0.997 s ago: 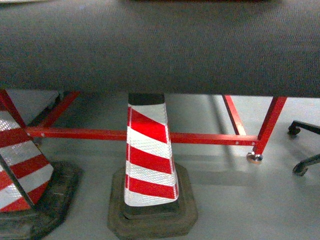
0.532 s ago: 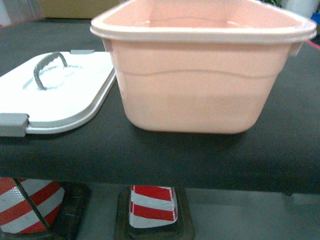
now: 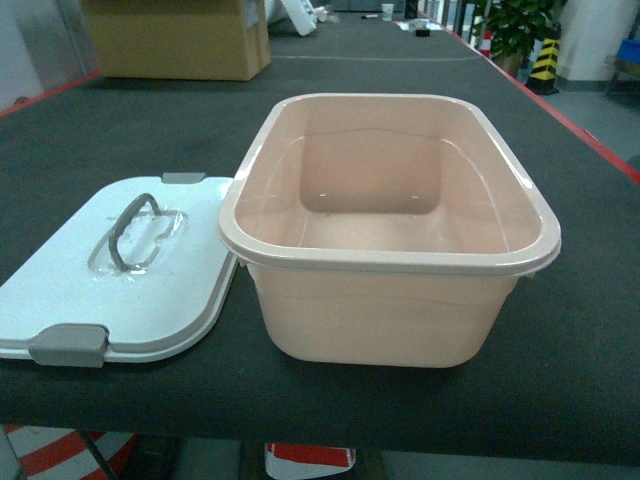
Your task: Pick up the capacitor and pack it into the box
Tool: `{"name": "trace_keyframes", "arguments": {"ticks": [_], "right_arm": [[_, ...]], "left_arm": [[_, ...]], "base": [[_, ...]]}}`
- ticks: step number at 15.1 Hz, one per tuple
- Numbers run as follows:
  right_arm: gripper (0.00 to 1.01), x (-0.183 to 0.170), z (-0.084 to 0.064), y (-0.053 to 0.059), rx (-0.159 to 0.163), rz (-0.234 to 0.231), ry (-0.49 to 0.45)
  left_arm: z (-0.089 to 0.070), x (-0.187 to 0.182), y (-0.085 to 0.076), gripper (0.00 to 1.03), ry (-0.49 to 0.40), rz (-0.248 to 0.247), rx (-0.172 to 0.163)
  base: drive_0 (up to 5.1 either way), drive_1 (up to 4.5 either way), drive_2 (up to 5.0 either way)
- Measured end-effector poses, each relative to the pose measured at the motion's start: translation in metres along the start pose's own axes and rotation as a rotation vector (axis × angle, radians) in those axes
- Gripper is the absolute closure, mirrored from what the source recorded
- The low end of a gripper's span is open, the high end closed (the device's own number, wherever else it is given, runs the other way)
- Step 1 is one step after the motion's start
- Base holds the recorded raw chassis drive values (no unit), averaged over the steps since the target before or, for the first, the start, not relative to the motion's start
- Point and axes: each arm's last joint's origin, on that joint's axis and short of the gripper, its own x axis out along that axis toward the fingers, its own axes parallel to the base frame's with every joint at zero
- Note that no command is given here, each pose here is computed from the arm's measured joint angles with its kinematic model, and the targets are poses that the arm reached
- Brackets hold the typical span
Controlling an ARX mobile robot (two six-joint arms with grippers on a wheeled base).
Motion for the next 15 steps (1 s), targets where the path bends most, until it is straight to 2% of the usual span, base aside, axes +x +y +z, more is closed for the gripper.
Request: {"name": "trace_keyframes", "arguments": {"ticks": [11, 12, 14, 15], "right_arm": [[0.03, 0.0, 0.0, 0.0, 0.0, 0.0, -0.002], [0.03, 0.0, 0.0, 0.0, 0.0, -0.001, -0.002], [0.03, 0.0, 0.0, 0.0, 0.0, 0.0, -0.002], [0.03, 0.0, 0.0, 0.0, 0.0, 0.0, -0.002]], "left_arm": [[0.0, 0.0, 0.0, 0.59, -0.005, 0.006, 0.0], [0.007, 0.002, -0.004, 0.59, -0.061, 0.058, -0.006], [0.011, 0.017, -0.021, 0.59, -0.074, 0.032, -0.017], [0.014, 0.026, -0.029, 0.59, -0.08, 0.003, -0.018]], "base": [[0.0, 0.0, 0.0], [0.0, 0.0, 0.0], [0.0, 0.0, 0.0], [0.0, 0.0, 0.0]]}}
